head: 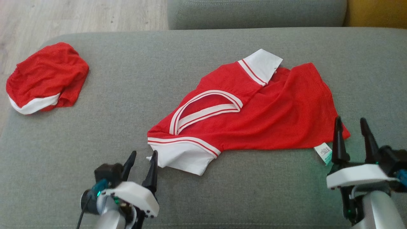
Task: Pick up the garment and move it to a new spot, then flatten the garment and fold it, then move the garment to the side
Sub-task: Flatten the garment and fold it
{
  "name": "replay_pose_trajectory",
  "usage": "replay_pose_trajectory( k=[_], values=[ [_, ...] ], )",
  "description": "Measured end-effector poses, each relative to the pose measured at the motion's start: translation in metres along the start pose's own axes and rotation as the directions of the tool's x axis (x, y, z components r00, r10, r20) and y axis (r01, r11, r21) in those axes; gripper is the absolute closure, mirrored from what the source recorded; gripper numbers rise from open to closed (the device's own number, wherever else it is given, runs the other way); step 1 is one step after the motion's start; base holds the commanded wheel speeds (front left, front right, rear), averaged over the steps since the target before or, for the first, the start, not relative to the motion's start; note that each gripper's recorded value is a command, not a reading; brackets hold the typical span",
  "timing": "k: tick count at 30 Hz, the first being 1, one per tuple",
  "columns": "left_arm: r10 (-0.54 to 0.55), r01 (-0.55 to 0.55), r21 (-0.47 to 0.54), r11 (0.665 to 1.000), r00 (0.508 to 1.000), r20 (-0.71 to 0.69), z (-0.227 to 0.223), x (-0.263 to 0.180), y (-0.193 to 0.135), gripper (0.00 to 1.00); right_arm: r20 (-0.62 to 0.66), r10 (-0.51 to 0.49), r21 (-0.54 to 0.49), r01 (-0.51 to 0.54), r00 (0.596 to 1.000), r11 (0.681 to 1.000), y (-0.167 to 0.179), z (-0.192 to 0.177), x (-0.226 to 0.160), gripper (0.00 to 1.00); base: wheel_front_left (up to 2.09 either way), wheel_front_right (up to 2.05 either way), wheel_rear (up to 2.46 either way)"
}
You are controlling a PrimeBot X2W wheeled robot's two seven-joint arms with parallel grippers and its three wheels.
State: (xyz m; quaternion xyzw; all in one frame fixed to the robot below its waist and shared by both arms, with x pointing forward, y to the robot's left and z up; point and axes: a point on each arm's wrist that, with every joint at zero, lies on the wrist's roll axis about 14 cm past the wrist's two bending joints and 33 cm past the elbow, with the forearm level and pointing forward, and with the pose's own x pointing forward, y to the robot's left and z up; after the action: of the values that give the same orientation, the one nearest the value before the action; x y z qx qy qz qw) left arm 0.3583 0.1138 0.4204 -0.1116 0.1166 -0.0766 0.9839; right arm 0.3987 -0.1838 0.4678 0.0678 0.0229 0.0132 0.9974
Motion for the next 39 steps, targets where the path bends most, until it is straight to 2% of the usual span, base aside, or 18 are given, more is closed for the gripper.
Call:
replay_pose_trajectory(
  k=[3, 7, 15, 16, 17, 18, 26, 36, 39],
  values=[
    [-0.019, 0.021, 0.02, 1.0, 0.997, -0.076, -0.012, 0.013, 0.001, 0.0, 0.034, 0.01, -0.007, -0.009, 0.999, 1.0, 0.002, 0.014, 0.005, 0.0, 0.0, 0.0, 0.0],
    [-0.046, 0.051, 0.046, 0.998, 0.994, -0.103, -0.006, 0.038, 0.0, 0.0, 0.042, 0.017, -0.012, -0.016, 0.999, 1.0, 0.004, 0.02, 0.009, 0.0, 0.0, 0.0, 0.0],
    [-0.04, 0.064, 0.074, 0.995, 0.956, -0.29, -0.039, 0.064, 0.006, 0.0, 0.031, -0.001, -0.025, 0.001, 1.0, 1.0, -0.003, 0.017, 0.014, 0.0, 0.0, 0.0, 0.0],
    [-0.043, 0.068, 0.076, 0.995, 0.956, -0.29, -0.038, 0.068, 0.005, 0.22, 0.03, -0.004, -0.026, 0.005, 1.0, 1.0, -0.005, 0.016, 0.014, 0.0, 0.0, 0.0, 0.0],
    [-0.045, 0.071, 0.079, 0.994, 0.956, -0.289, -0.037, 0.072, 0.005, 0.71, 0.03, -0.008, -0.027, 0.009, 1.0, 1.0, -0.006, 0.016, 0.014, 0.0, 0.0, 0.0, 0.0],
    [-0.049, 0.075, 0.082, 0.994, 0.958, -0.284, -0.035, 0.075, 0.004, 1.0, 0.031, -0.012, -0.028, 0.013, 0.999, 1.0, -0.008, 0.016, 0.014, 0.0, 0.0, 0.0, 0.0],
    [-0.065, 0.083, 0.092, 0.992, 0.979, -0.191, -0.025, 0.087, 0.0, 1.0, 0.029, -0.019, -0.031, 0.02, 0.999, 0.999, -0.01, 0.014, 0.018, 0.0, 0.0, 0.0, 0.0],
    [-0.073, 0.069, 0.127, 0.989, 0.997, 0.03, 0.042, 0.134, -0.005, 1.0, 0.01, -0.027, -0.04, 0.027, 1.0, 0.999, -0.014, 0.004, 0.029, 0.0, 0.0, 0.0, 0.0],
    [-0.084, 0.075, 0.133, 0.988, 0.994, 0.064, 0.05, 0.138, -0.007, 1.0, 0.018, -0.023, -0.04, 0.023, 1.0, 0.999, -0.014, 0.005, 0.035, 0.0, 0.0, 0.0, 0.0]
  ],
)
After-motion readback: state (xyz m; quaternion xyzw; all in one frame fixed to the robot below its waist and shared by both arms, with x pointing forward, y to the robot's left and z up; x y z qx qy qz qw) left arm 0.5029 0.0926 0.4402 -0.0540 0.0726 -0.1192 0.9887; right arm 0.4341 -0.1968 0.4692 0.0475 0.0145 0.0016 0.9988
